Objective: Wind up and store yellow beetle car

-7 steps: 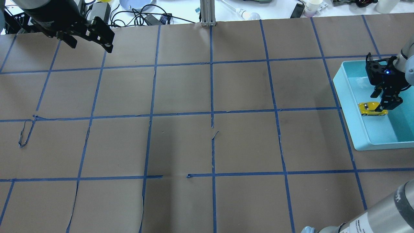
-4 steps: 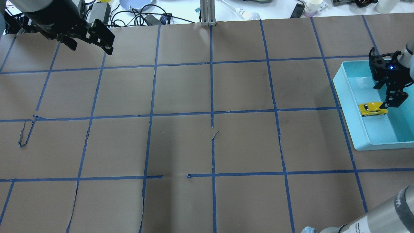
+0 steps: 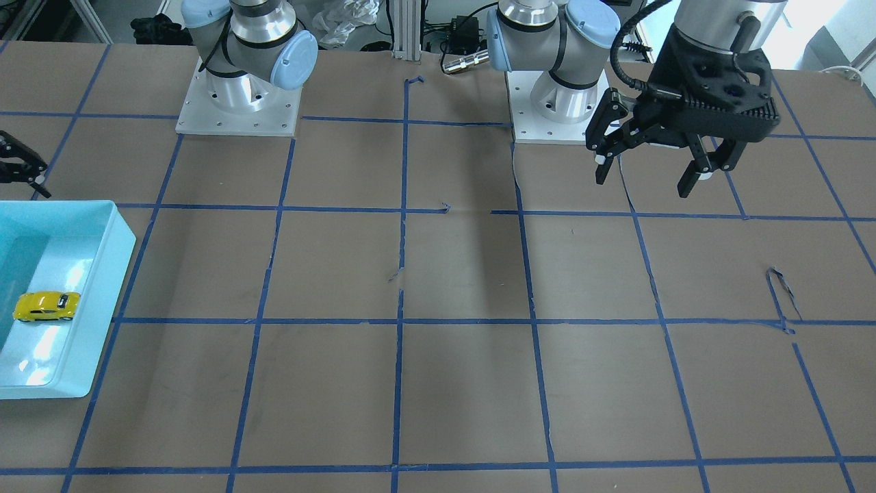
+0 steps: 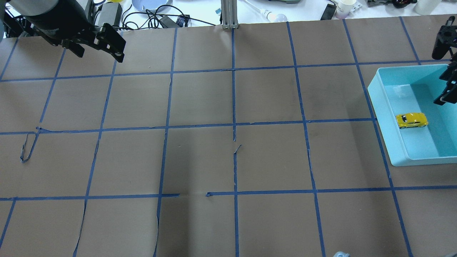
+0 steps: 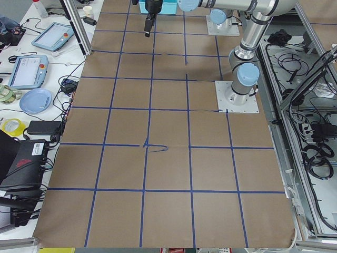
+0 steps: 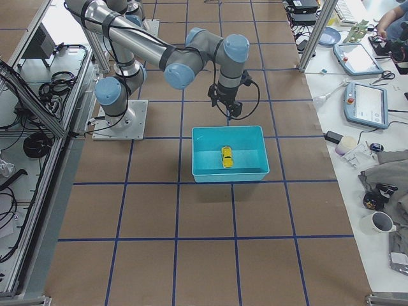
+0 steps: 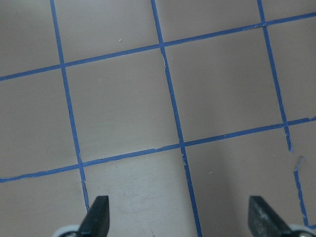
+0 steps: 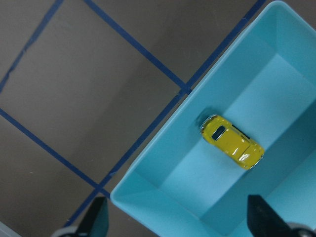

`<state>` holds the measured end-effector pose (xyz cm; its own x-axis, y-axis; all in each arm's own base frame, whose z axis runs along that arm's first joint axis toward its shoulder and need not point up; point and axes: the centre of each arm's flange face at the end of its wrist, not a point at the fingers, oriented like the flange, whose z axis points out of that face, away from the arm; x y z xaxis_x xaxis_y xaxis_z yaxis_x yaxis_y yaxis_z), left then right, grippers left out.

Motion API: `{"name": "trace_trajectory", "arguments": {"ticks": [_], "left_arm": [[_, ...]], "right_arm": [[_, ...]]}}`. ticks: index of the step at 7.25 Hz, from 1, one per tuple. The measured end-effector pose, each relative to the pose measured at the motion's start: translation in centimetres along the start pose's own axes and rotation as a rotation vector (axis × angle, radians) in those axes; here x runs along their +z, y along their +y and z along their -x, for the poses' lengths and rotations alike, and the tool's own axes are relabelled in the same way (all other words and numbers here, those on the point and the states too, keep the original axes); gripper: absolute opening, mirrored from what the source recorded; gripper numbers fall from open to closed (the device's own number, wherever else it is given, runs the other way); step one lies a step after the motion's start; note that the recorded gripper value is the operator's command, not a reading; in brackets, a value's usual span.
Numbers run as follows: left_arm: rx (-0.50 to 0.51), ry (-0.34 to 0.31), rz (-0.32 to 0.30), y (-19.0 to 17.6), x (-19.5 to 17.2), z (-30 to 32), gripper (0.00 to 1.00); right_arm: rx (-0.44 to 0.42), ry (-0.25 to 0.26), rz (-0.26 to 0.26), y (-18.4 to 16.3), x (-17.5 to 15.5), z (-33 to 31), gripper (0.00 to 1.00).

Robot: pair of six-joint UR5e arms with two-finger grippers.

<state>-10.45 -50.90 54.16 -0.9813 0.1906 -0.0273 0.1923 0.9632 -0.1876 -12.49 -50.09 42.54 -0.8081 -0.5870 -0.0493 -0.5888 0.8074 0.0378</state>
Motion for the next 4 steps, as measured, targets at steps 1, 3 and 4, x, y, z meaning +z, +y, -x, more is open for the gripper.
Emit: {"name": "trace_trajectory", "arguments": {"ticks": [1,3,4], "left_arm": [[0.002,0.0,0.0,0.1,0.0,-0.1,1.0],[0.003,0.0,-0.001,0.1,-0.1,-0.1,1.0],[0.003,0.0,-0.001,0.1,0.0,-0.1,1.0]], "right_arm": [[0.195,-0.017,-0.012,-0.9,-2.2,3.1,1.0],[0.512,-0.019,-0.018,-4.6,-5.0,8.7,1.0],[0.584,-0.012,-0.022,-6.6,-5.5,11.4,1.0]]}}
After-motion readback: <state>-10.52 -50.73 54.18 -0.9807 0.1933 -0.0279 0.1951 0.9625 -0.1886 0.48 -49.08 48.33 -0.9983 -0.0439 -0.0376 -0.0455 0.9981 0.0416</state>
